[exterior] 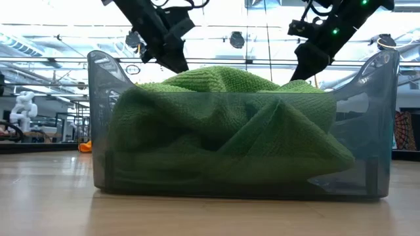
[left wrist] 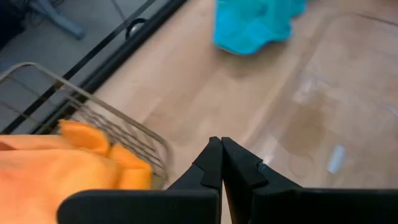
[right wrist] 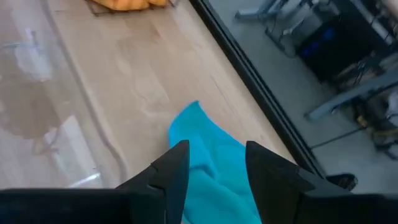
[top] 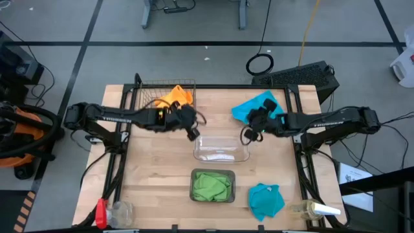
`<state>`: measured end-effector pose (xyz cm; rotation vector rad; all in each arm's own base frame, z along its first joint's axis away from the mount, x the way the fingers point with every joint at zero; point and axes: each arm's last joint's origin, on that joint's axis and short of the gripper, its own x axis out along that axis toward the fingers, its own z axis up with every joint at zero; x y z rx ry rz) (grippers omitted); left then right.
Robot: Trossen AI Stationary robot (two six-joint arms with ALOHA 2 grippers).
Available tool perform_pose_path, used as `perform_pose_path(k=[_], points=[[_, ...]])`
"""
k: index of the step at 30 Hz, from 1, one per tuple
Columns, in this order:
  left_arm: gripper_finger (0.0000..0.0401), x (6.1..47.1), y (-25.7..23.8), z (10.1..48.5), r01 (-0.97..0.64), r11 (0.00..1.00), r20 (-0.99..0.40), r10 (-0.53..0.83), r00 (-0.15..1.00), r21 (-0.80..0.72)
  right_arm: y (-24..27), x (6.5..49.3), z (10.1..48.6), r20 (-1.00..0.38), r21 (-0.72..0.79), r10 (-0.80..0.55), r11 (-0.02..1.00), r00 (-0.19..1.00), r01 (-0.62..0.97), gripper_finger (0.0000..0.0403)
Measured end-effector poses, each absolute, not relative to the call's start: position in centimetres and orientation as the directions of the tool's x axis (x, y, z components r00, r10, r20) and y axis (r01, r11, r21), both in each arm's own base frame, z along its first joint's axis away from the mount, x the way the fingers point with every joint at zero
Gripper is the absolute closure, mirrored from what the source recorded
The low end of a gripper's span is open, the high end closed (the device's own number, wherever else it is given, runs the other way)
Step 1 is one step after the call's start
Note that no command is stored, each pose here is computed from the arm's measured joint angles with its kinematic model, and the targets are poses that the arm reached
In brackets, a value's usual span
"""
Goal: Sort microfiber towel by color & place in baskets
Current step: Put the top blue towel into the transparent bin
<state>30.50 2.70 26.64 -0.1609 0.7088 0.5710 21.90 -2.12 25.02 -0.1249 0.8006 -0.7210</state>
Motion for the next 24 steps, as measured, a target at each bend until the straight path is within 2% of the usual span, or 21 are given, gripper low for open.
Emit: perform_pose_path(k=[6,10,14,17,24], points=[[0.0393,30.4,-1.3,26.0,-0.521,0.849,-0.615,0.458,0.641,0.089,-5.7,20.6,25.6,-0.678,-0.265,-0.574,0.774,0.460,0.576,0.0257],[0.0393,30.2,-3.1,24.6,-0.487,0.871,-0.588,0.429,0.686,0.067,-8.1,20.1,24.8,-0.752,-0.214,-0.502,0.799,0.427,0.561,0.0227],[0.0393,29.8,-4.4,23.3,-0.454,0.890,-0.570,0.397,0.720,0.046,-9.8,18.9,24.3,-0.801,-0.263,-0.493,0.799,0.339,0.540,0.0175],[0.0393,29.6,-4.8,22.9,-0.437,0.898,-0.573,0.386,0.723,0.053,-10.6,18.4,24.3,-0.806,-0.295,-0.496,0.810,0.324,0.506,0.0148],[0.0393,29.7,-4.6,23.0,-0.431,0.900,-0.564,0.391,0.727,0.067,-11.7,18.2,23.5,-0.835,-0.357,-0.467,0.862,0.291,0.359,0.0136]])
